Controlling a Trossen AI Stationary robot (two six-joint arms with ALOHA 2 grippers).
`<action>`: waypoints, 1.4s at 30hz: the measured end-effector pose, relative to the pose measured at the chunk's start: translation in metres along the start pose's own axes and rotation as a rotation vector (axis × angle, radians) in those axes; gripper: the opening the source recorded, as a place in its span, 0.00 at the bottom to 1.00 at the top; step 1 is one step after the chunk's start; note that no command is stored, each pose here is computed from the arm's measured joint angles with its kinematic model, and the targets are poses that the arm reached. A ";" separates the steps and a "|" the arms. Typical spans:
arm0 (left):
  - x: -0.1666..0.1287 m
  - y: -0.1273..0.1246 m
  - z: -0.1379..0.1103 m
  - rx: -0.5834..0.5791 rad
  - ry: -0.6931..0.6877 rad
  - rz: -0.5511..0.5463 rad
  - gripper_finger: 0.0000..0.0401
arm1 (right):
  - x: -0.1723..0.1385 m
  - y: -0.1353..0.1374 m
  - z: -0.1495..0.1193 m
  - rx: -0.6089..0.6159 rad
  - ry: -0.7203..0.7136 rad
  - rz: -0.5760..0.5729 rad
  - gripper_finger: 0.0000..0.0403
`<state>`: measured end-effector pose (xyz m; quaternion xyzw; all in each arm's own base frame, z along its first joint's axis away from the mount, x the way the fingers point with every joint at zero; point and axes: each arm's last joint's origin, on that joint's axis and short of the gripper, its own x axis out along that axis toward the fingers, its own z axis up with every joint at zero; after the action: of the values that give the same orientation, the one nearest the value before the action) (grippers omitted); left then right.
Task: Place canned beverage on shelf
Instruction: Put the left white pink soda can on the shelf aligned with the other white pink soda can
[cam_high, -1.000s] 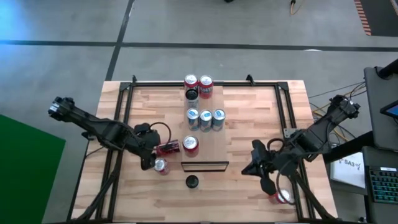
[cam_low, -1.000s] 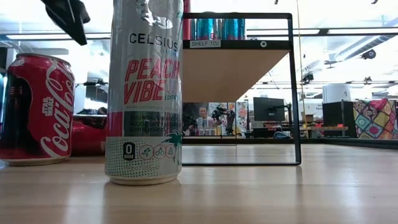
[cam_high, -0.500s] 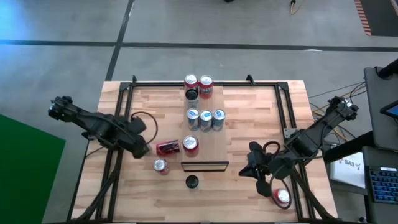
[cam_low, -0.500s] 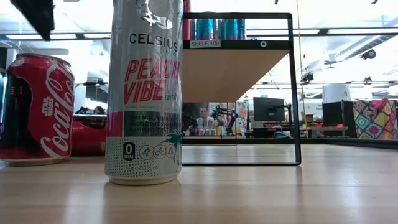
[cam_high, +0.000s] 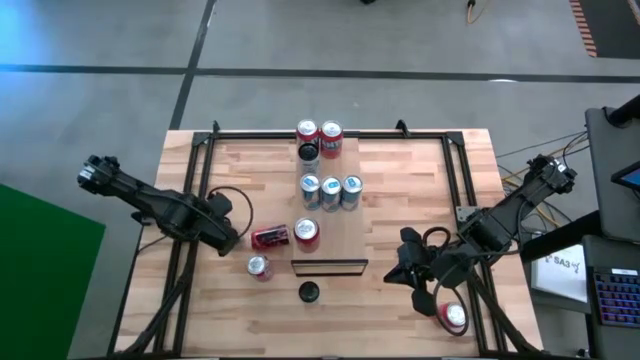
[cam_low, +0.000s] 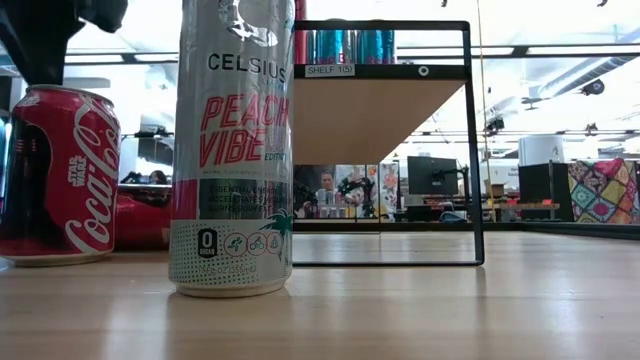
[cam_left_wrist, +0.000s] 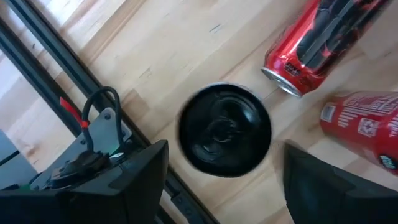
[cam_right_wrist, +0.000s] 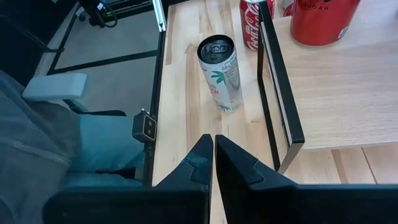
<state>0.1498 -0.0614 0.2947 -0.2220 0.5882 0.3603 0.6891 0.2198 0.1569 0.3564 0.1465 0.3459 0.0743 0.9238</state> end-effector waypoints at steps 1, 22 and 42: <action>0.002 0.000 -0.001 0.002 0.002 0.007 0.66 | 0.000 0.000 0.000 0.000 0.000 0.000 0.02; 0.017 -0.004 -0.002 -0.007 -0.016 0.002 0.66 | 0.000 0.000 0.000 -0.001 0.001 0.000 0.02; 0.036 -0.009 -0.005 -0.002 -0.042 0.002 0.57 | 0.000 -0.001 0.000 -0.030 -0.013 -0.020 0.02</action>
<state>0.1547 -0.0623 0.2576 -0.2144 0.5733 0.3663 0.7008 0.2203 0.1564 0.3562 0.1293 0.3402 0.0692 0.9288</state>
